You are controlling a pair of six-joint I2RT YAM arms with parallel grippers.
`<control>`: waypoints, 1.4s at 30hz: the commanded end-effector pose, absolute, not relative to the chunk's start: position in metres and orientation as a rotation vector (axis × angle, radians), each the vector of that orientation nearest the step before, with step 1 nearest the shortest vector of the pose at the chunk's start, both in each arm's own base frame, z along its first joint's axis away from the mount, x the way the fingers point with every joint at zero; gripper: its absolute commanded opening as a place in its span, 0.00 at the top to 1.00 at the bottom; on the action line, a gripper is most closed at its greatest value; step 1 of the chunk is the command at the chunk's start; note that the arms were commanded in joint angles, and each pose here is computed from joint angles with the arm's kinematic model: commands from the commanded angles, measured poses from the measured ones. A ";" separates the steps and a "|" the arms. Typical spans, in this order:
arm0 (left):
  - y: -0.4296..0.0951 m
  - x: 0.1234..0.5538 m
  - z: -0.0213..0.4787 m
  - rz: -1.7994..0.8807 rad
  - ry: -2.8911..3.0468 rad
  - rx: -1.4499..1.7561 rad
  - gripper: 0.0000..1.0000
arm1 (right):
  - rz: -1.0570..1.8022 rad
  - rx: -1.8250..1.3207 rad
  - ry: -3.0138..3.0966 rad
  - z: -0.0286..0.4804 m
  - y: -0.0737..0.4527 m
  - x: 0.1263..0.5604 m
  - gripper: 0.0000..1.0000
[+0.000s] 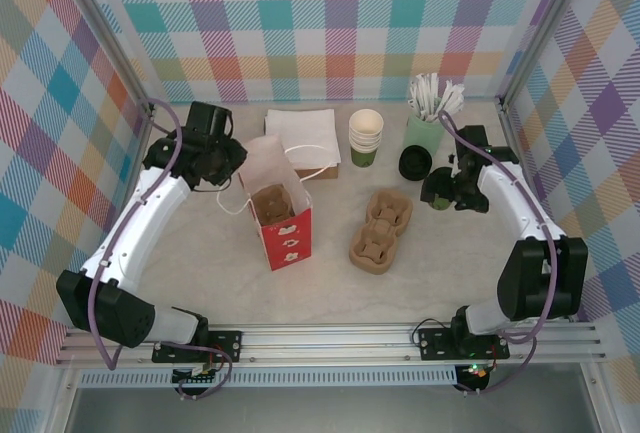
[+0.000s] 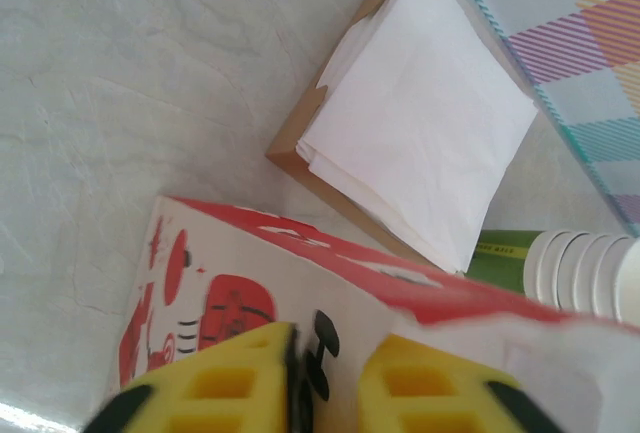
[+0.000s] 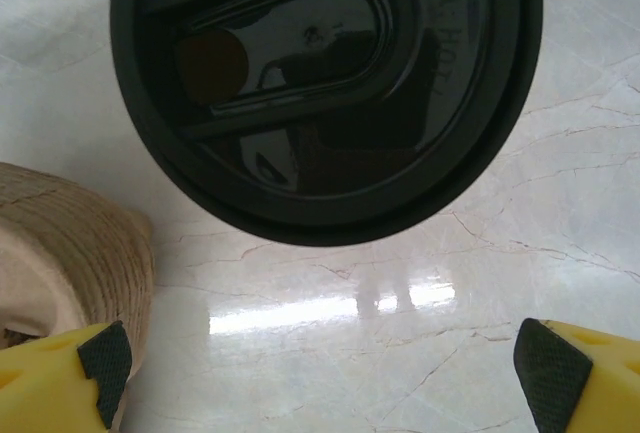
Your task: Pack the takeout coffee
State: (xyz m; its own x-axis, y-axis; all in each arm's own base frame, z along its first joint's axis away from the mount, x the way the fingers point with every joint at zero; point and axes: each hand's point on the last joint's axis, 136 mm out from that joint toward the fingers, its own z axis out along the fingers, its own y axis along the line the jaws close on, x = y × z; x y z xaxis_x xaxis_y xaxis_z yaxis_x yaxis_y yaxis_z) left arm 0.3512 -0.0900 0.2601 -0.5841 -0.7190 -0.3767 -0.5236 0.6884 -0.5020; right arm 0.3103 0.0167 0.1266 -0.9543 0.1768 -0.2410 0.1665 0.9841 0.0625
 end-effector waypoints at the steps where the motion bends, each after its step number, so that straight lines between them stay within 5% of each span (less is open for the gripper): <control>1: -0.082 0.347 0.277 -0.445 2.353 -0.866 0.68 | 0.080 0.254 2.864 0.129 0.016 0.320 0.00; 10: -0.066 0.320 0.295 -0.440 2.385 -0.708 0.23 | 0.089 0.240 2.864 0.125 0.016 0.328 0.00; 17: -0.069 0.299 0.320 -0.489 2.351 -0.560 0.01 | 0.104 0.229 2.874 0.121 0.017 0.331 0.00; 42: -0.074 0.255 0.298 -0.564 2.384 -0.485 0.00 | 0.150 0.233 2.903 0.101 0.014 0.378 0.00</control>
State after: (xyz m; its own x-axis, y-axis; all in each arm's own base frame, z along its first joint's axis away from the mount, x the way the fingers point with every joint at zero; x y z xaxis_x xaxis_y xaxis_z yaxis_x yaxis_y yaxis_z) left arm 0.2592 -0.0771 0.2988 -0.7282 -0.4825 -0.4868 -0.2091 0.8328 -0.5126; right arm 0.3663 0.0155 0.0984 -0.9635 0.1817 -0.1968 0.1627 0.9806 0.1091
